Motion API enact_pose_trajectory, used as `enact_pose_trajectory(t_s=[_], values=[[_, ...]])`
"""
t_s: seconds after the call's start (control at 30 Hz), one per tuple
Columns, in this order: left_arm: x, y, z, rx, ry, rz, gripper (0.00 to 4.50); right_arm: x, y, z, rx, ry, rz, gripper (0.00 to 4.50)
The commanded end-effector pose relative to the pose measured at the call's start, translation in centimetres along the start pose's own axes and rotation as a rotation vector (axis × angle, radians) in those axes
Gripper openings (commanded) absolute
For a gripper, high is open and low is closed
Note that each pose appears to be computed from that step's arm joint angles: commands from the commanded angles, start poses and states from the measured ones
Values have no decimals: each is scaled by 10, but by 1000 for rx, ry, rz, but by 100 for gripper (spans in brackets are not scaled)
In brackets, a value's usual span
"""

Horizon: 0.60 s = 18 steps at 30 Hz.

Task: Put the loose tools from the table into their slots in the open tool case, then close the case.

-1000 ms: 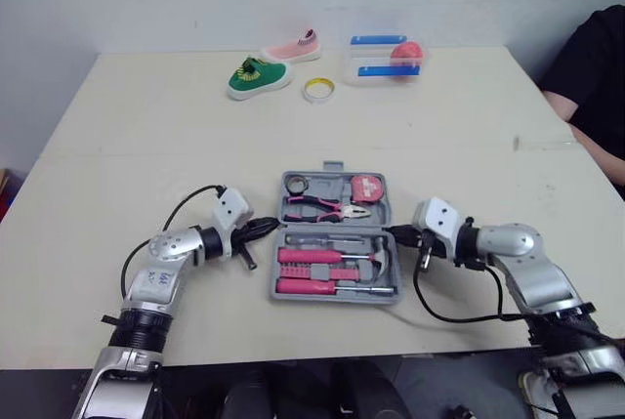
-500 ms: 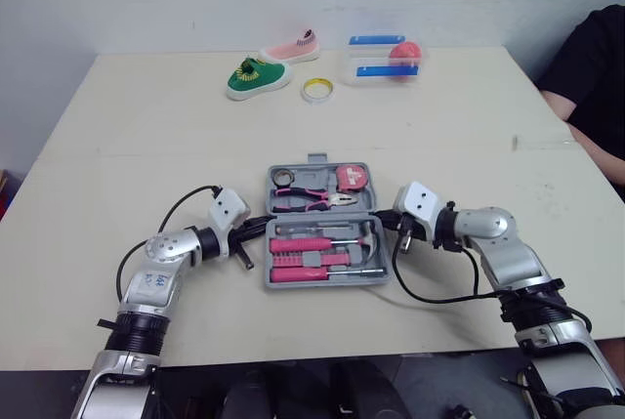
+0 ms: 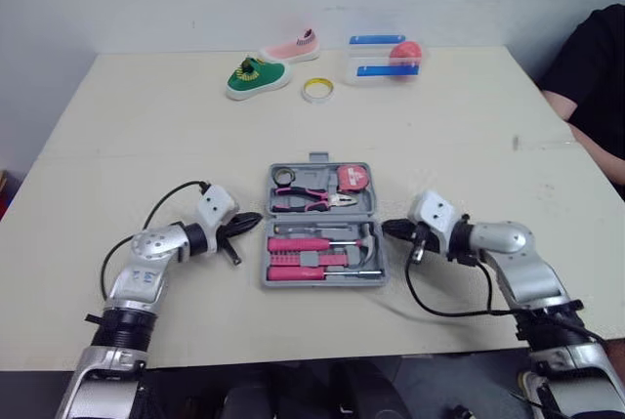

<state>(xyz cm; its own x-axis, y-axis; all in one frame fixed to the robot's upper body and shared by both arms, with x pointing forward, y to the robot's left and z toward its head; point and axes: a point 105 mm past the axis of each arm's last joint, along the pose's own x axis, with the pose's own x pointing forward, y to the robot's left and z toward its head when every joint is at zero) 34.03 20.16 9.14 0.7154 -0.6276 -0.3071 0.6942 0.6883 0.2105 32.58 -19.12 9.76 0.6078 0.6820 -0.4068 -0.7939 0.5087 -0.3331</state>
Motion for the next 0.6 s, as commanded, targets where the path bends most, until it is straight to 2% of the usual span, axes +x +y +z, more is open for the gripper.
enact_pose_trajectory(t_s=[0.03,0.1,0.13,0.17,0.23,0.27,0.4,0.47,0.6], values=[[-30,19,-12,-36,-1,111,169,-30,-18,7,-55,-44,-128,195],[-47,25,-11,-37,-49,166,259,-50,-21,-3,-37,-40,-187,295],[-53,27,-11,-42,-71,193,285,-58,-22,-5,-32,-51,-214,325],[-59,30,-10,-44,-88,221,338,-66,-25,-6,-18,-75,-256,384],[-65,31,-5,-48,-123,247,417,-77,-28,-6,42,-120,-308,450],[-66,32,0,-55,-135,259,447,-80,-29,-3,76,-148,-322,450],[-57,31,17,-123,-155,262,447,-78,-32,11,179,-215,-352,450],[-48,29,10,-232,-36,259,447,-69,-35,13,236,-165,-366,450],[-23,23,60,-270,-100,153,447,-44,-35,37,437,-105,-283,450]])
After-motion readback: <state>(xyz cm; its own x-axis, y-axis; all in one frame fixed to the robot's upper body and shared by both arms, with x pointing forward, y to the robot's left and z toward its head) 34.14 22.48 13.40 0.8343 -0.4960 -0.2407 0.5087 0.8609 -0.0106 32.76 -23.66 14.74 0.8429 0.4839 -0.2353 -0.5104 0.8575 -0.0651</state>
